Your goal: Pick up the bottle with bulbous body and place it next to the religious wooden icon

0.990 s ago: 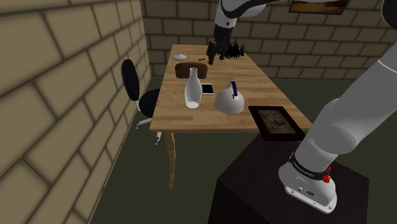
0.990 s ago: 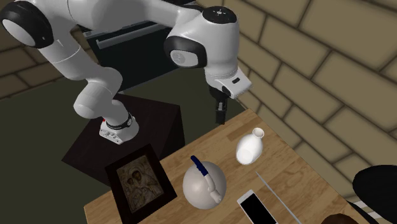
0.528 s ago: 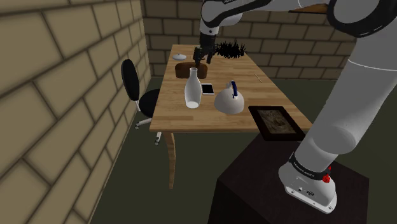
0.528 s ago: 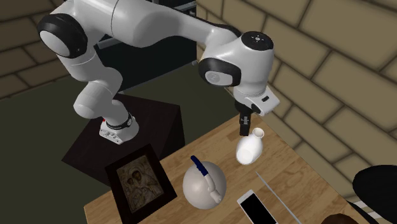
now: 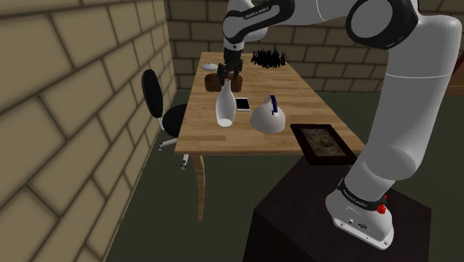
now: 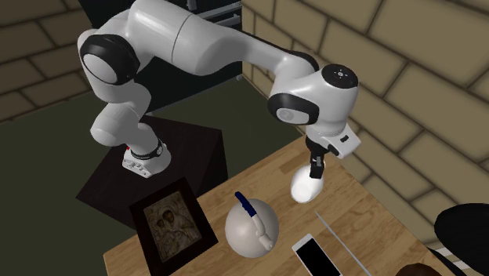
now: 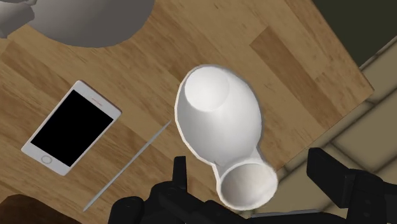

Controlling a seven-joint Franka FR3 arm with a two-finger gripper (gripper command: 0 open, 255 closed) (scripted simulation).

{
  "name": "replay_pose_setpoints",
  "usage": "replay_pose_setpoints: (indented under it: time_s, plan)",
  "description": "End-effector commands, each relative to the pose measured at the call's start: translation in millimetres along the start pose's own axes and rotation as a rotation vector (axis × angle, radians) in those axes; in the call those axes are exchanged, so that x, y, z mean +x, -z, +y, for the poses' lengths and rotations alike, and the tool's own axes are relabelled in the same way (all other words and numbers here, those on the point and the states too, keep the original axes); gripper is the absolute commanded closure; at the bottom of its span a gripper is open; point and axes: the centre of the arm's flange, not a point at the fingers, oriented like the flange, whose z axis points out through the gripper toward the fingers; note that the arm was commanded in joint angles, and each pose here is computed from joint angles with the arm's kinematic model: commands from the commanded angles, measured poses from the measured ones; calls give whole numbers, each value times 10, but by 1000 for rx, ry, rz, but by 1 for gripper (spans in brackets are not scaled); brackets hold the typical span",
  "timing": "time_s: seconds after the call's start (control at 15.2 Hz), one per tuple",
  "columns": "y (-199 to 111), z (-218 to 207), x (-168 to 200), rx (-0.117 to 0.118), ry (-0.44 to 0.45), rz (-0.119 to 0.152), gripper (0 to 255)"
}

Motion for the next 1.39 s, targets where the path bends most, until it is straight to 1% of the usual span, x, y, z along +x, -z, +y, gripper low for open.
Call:
replay_pose_setpoints:
  time_s: [0.0,0.2,0.66,0.73,1.32]
  plan:
    - [-110,3,4,0,0,0,0]
    - [-246,3,3,0,0,0,0]
    - [-246,3,4,0,0,0,0]
    - [-246,3,4,0,0,0,255]
    - [-246,3,4,0,0,0,255]
